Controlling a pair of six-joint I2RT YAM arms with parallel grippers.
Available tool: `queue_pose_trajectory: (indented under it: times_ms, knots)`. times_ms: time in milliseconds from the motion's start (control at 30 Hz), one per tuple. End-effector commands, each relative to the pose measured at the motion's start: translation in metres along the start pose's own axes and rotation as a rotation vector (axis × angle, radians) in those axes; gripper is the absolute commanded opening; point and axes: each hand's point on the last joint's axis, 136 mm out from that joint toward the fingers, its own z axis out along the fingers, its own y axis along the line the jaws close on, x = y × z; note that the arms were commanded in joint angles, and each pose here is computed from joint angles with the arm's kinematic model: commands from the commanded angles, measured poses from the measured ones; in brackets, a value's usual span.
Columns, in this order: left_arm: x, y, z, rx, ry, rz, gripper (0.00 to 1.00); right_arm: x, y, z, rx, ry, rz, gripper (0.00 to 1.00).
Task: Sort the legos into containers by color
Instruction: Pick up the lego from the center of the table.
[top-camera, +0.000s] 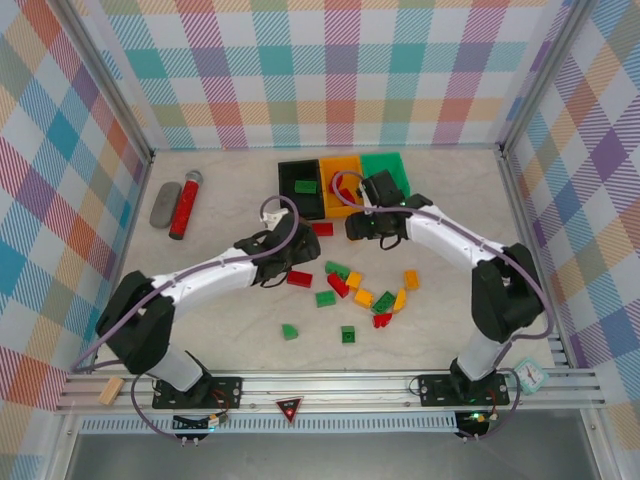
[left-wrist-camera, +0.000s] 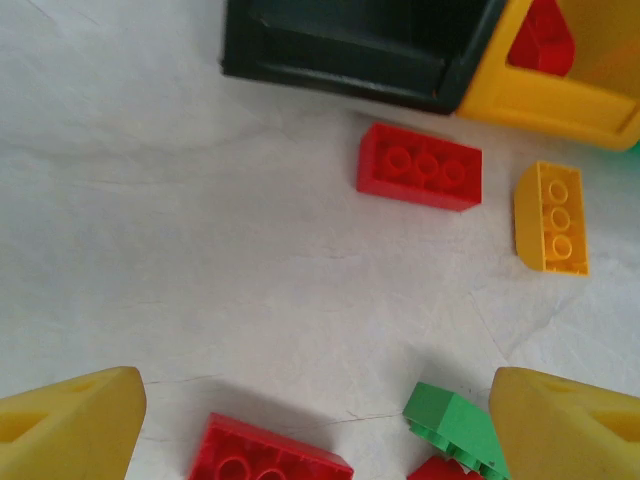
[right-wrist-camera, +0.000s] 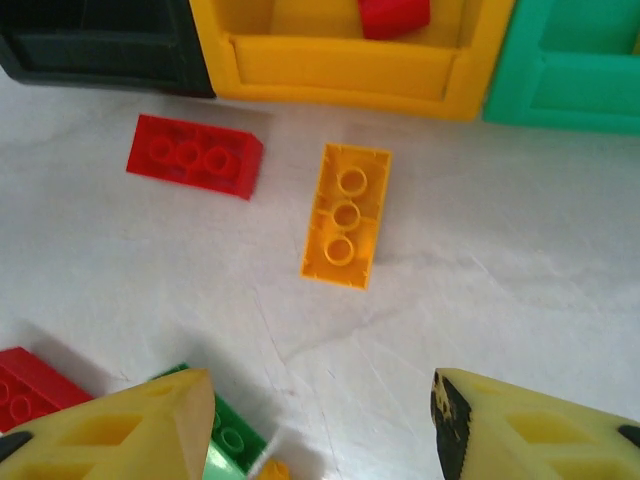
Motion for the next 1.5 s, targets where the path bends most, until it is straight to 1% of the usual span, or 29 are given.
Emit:
queue_pose_trajectory:
  times_ms: [0,100,200,333,500,567,667,700,900,967,1033,1100,1300,1467]
  knots:
    - [-0.002,-0.032,0.009,0.084,0.024,0.027,0.89,0.012,-0.011,-0.003,0.040,-0.025,0.010,0.60]
    - [0.006,-0.046,0.019,0.095,0.063,0.050,0.88,0.031,-0.021,-0.007,0.069,-0.015,0.023,0.61]
    - [0.013,-0.058,0.028,0.116,0.088,0.055,0.88,0.039,-0.033,-0.017,0.093,-0.063,0.049,0.64]
    - [0.025,-0.071,0.041,0.129,0.119,0.055,0.88,0.044,-0.049,-0.023,0.086,-0.139,0.129,0.65]
    - [0.033,-0.083,0.053,0.111,0.145,0.074,0.87,0.067,-0.071,-0.021,0.115,-0.149,0.183,0.65]
    - [0.034,-0.085,0.058,0.101,0.147,0.068,0.87,0.066,-0.073,-0.024,0.094,-0.172,0.211,0.65]
    - [0.033,-0.099,0.069,0.114,0.161,0.072,0.85,0.065,-0.069,-0.025,0.056,-0.196,0.231,0.65]
    - [0.035,-0.098,0.071,0.086,0.179,0.090,0.85,0.065,-0.069,-0.024,0.052,-0.195,0.232,0.65]
    - [0.021,-0.124,0.089,0.029,0.176,0.184,0.84,0.065,-0.072,-0.023,0.074,-0.187,0.233,0.65]
    - [0.017,-0.125,0.098,-0.023,0.177,0.226,0.83,0.065,-0.073,-0.025,0.074,-0.202,0.237,0.65]
    - [0.009,-0.119,0.102,-0.114,0.171,0.281,0.82,0.065,-0.073,-0.028,0.066,-0.212,0.243,0.65]
    - [0.004,-0.117,0.105,-0.161,0.171,0.322,0.81,0.063,-0.070,-0.033,0.050,-0.226,0.245,0.65]
    - [0.003,-0.133,0.114,-0.119,0.182,0.340,0.79,0.061,-0.070,-0.044,0.037,-0.275,0.256,0.65]
    - [0.013,-0.142,0.128,-0.083,0.212,0.332,0.75,0.061,-0.071,-0.046,0.037,-0.287,0.260,0.65]
